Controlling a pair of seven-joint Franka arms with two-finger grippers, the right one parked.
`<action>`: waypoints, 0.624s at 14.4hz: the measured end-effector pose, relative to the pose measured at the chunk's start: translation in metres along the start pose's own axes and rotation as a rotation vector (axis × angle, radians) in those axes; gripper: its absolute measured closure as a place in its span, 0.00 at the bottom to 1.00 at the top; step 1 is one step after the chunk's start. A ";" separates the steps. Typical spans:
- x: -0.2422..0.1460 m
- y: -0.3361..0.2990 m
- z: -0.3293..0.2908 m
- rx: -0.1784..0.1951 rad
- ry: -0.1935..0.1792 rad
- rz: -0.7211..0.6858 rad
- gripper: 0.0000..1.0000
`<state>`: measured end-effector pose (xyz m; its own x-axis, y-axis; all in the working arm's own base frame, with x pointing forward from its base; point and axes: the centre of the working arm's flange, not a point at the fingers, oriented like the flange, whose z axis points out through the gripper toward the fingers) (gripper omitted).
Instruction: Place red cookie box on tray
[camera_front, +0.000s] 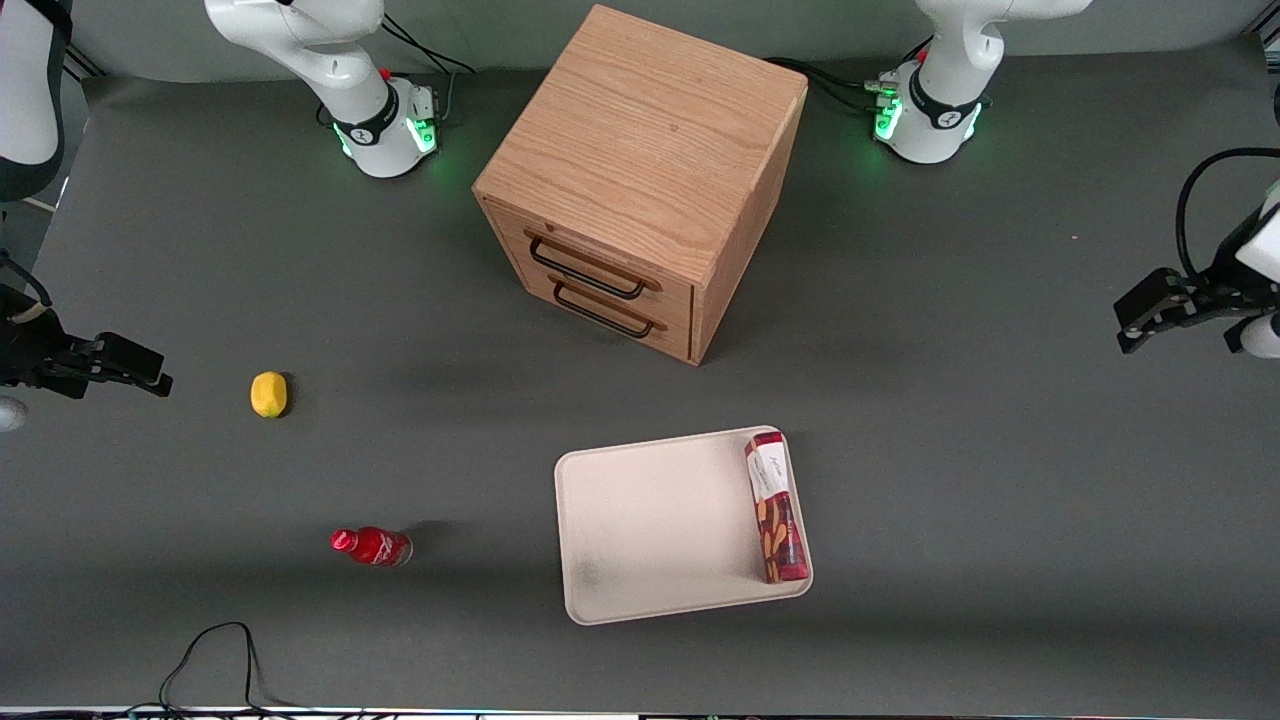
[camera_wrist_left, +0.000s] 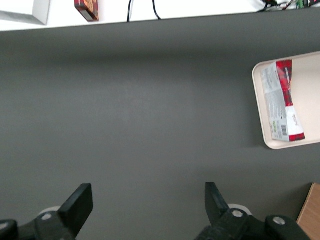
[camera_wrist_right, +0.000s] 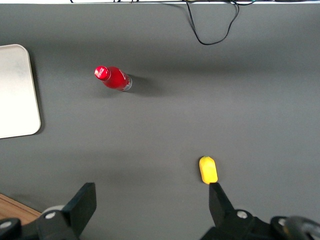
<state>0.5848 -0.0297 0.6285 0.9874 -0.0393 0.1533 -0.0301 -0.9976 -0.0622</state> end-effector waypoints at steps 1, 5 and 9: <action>-0.003 -0.001 0.001 0.000 -0.005 -0.001 0.00; -0.012 0.001 -0.006 -0.033 -0.021 -0.010 0.00; -0.019 -0.010 -0.012 -0.075 -0.046 -0.044 0.00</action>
<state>0.5649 -0.0201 0.6377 0.9940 0.0053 0.1091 0.0034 -0.9998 0.0180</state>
